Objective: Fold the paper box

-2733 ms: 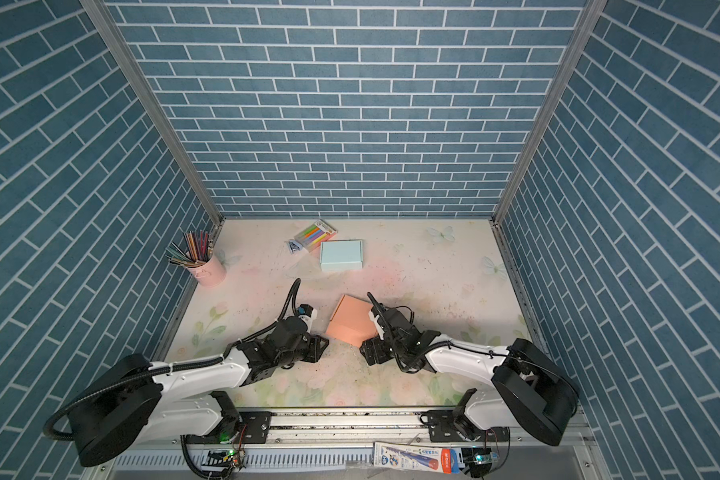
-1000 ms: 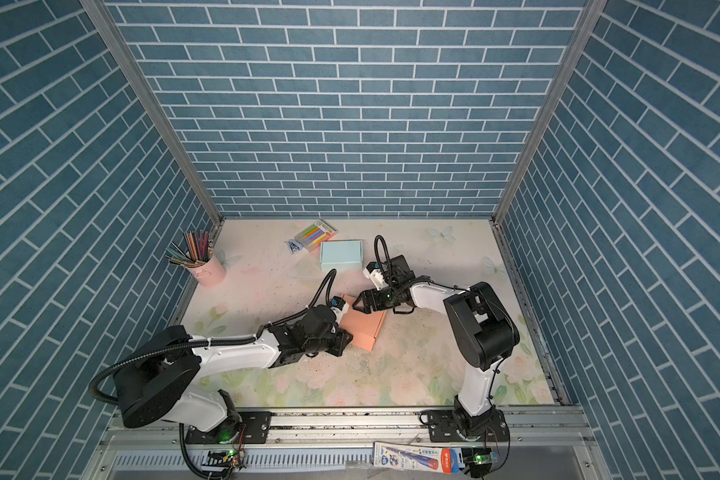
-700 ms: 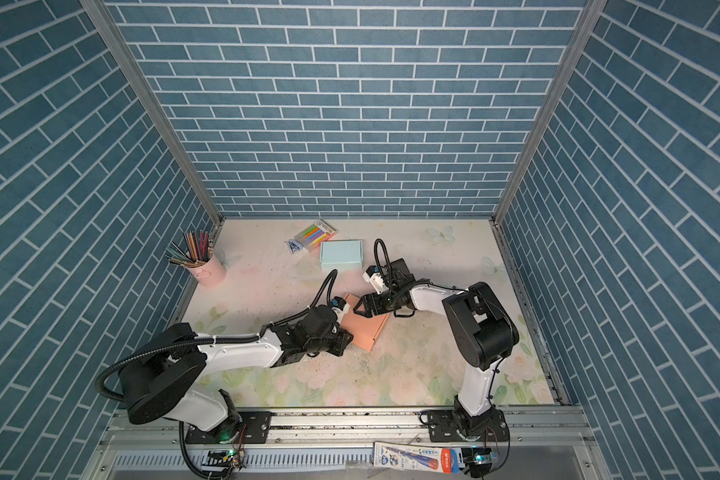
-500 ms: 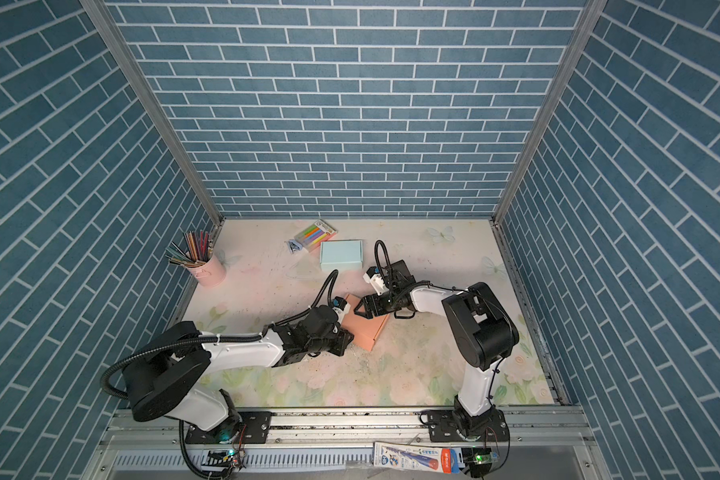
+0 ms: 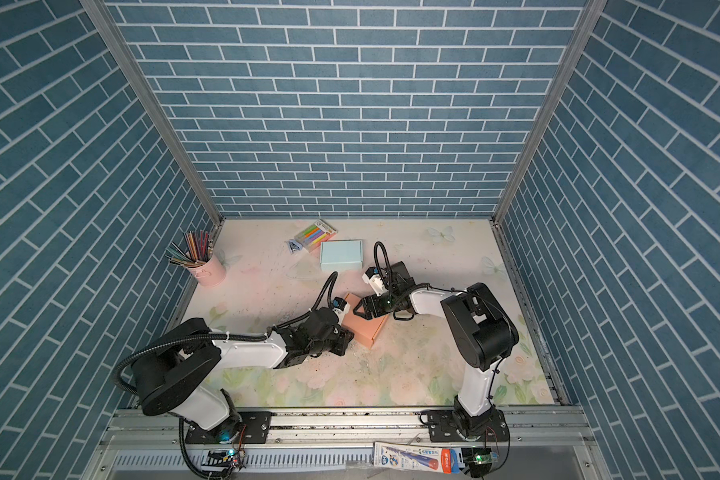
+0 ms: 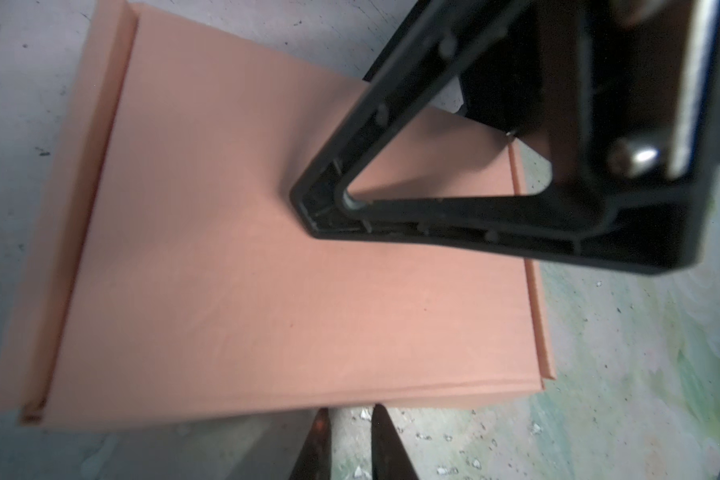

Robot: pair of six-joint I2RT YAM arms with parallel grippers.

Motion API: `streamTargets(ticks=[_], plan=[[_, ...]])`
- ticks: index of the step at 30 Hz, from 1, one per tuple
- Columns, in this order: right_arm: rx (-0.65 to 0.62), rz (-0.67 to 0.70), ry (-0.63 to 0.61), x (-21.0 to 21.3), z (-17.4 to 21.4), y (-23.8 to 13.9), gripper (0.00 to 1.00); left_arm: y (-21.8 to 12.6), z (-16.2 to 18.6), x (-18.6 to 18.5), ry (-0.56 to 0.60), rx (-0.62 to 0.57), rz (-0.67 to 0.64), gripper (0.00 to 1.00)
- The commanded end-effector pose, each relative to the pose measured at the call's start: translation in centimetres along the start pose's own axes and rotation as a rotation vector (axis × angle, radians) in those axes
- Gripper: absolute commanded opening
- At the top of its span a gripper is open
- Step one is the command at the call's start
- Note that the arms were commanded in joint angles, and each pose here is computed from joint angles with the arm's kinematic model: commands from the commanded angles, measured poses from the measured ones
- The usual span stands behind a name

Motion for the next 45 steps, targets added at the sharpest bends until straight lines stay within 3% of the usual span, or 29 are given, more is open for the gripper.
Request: streamTargets(ticks=[1, 5, 8, 12, 17, 21, 29, 34, 37, 45], plan=[[0.094, -0.064, 0.025, 1.3, 2.3, 0.8, 0.78, 0.2, -0.4, 0.4, -0.017, -0.076, -0.004, 0.19], [0.048, 0.007, 0.029, 1.1, 1.9, -0.4, 0.78, -0.8, 1.0, 1.2, -0.032, -0.073, -0.001, 0.19], [0.007, 0.143, 0.004, 1.2, 1.1, -2.0, 0.79, -2.1, 2.4, 2.5, -0.062, -0.062, -0.038, 0.2], [-0.038, 0.255, -0.033, 1.6, -0.3, -3.8, 0.82, -3.8, 3.0, 3.4, -0.064, -0.043, -0.106, 0.26], [-0.081, 0.267, -0.058, 2.6, -2.0, -5.2, 0.83, -5.1, 1.4, 3.3, -0.062, -0.022, -0.127, 0.29], [-0.123, 0.269, -0.06, 3.8, -1.9, -6.8, 0.78, -5.8, -1.1, 4.9, -0.124, -0.026, -0.102, 0.28], [-0.121, 0.285, -0.017, 6.5, 2.1, -10.3, 0.56, -6.0, -5.8, 6.8, -0.14, -0.067, -0.134, 0.25], [-0.076, 0.314, 0.041, 6.5, 5.9, -10.6, 0.23, -4.5, -7.7, 8.3, -0.16, -0.095, -0.147, 0.21], [-0.031, 0.359, 0.038, 7.0, 7.2, -9.8, 0.21, -3.1, -8.6, 9.1, -0.177, -0.1, -0.145, 0.18], [-0.021, 0.31, 0.085, 6.2, 8.8, -7.5, 0.19, -0.4, -8.7, 9.4, -0.19, -0.085, -0.104, 0.16]])
Point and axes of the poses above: each gripper's point midway between its finger pads, its own y axis out along the fingers, its own x axis along the line the jaws close on, z = x × y, the point moved 10 cm from there along -y, back along the fingers, and after that the axes turned 8 degrees about -y, right-handed, at the moved point
